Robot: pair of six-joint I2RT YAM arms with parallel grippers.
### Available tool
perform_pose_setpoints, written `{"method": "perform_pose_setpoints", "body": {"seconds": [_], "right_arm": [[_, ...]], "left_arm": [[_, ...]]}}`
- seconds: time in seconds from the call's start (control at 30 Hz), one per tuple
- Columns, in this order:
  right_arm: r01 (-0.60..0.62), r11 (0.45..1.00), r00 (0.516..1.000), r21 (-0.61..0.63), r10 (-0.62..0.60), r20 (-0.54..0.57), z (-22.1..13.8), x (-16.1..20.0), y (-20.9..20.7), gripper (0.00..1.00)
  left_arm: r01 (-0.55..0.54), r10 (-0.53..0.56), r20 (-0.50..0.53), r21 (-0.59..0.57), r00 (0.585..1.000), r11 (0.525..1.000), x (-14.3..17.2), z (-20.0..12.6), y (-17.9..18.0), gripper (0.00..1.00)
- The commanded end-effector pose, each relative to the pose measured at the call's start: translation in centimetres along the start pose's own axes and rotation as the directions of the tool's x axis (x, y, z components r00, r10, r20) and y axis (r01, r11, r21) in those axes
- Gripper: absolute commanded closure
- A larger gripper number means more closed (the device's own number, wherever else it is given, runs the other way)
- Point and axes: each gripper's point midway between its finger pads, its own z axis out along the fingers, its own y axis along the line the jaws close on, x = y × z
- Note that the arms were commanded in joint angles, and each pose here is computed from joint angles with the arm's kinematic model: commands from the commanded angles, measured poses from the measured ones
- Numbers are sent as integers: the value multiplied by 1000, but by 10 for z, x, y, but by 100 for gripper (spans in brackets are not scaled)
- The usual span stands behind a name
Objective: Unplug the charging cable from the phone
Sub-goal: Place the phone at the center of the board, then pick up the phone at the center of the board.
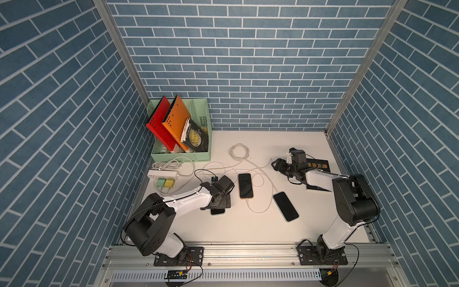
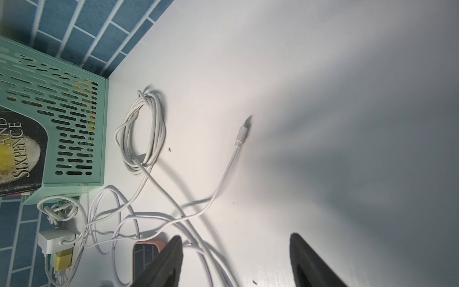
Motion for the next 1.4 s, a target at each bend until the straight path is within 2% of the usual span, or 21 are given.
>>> {"method": "perform_pose_setpoints", "body": {"seconds": [0.0, 0.13, 0.23, 0.27, 0.3, 0.33, 0.67, 0.83, 1.37], "right_arm": [[54, 999, 999, 0, -54, 6, -9, -6, 9, 29], [65, 998, 998, 9, -66, 14, -14, -9, 11, 28], [67, 997, 998, 38, -67, 6, -19, -7, 6, 23], [70, 996, 998, 53, -70, -1, -21, -4, 3, 18], [72, 995, 997, 71, -71, -6, -22, -2, -1, 3], [74, 994, 997, 85, -74, -9, -24, 0, -4, 1], [71, 988, 997, 141, -71, -3, -48, 18, -26, 1], [59, 986, 998, 154, -59, -4, -56, 25, -36, 0], [58, 988, 998, 140, -56, -20, -61, 33, -41, 0]], "left_arm": [[-10, 11, 39, -12, 999, 1000, -16, -16, -4, 0], [-4, 0, 88, 45, 996, 999, -40, -31, -25, 2], [-7, -2, 97, 86, 995, 996, -56, -35, -45, 2], [-8, -1, 97, 95, 995, 995, -59, -35, -51, 2], [-13, 2, 98, 106, 995, 994, -62, -36, -57, 2], [-17, 5, 100, 118, 995, 993, -64, -36, -64, 2], [-79, 65, 85, 163, 994, 983, -79, -23, -123, 0], [-101, 94, 50, 172, 994, 980, -75, -7, -145, 0], [-64, 64, -1, 143, 998, 988, -59, 20, -159, 0]]}}
